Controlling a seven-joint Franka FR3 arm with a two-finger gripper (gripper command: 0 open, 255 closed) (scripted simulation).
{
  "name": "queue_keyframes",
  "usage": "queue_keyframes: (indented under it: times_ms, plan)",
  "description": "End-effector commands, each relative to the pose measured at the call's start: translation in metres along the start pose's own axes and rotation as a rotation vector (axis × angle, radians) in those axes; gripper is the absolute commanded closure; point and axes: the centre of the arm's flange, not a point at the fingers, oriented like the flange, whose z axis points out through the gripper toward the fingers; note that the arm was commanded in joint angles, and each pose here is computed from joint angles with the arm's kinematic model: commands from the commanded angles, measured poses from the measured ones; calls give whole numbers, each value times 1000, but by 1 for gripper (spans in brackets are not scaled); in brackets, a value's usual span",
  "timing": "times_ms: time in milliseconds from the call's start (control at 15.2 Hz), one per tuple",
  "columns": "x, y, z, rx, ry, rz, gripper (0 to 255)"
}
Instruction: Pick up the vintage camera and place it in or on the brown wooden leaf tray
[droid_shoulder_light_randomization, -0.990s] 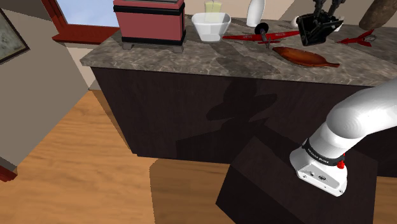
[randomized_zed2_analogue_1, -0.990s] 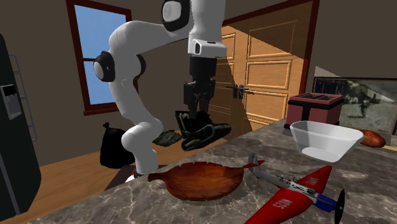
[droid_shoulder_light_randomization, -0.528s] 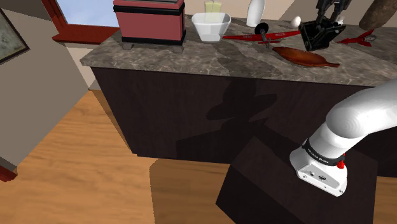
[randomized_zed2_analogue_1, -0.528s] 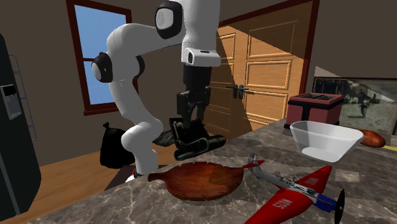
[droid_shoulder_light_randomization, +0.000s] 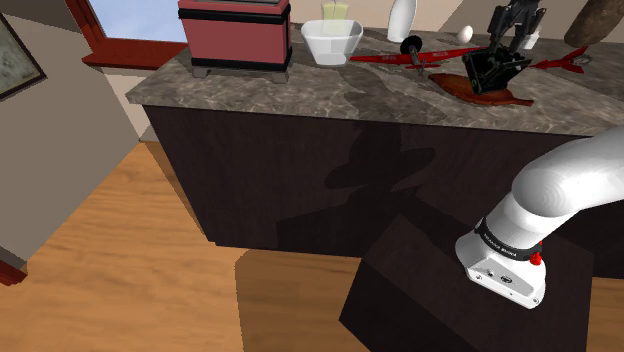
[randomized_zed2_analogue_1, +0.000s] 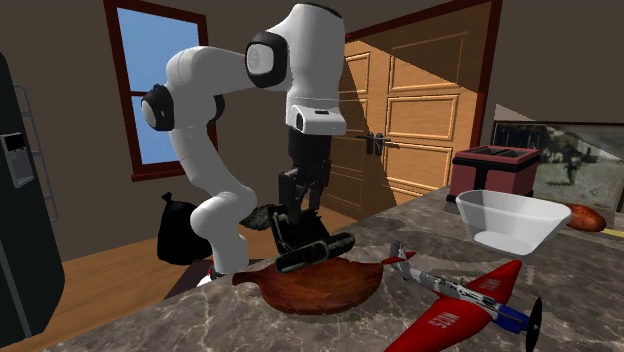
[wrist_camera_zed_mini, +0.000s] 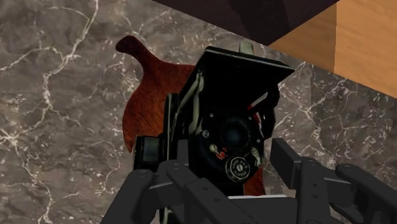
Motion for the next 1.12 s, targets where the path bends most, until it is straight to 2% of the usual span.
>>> queue_keyframes:
  times_ms: [0, 132, 660, 726, 1056]
  plan:
    - [1, 1, 9, 0, 1, 0, 255]
    - [2, 1, 21, 0, 1, 0, 255]
    - [2, 1, 21, 0, 1, 0, 255]
    - [3, 0, 21, 0, 1, 0, 0]
    - [2, 1, 21, 0, 1, 0, 0]
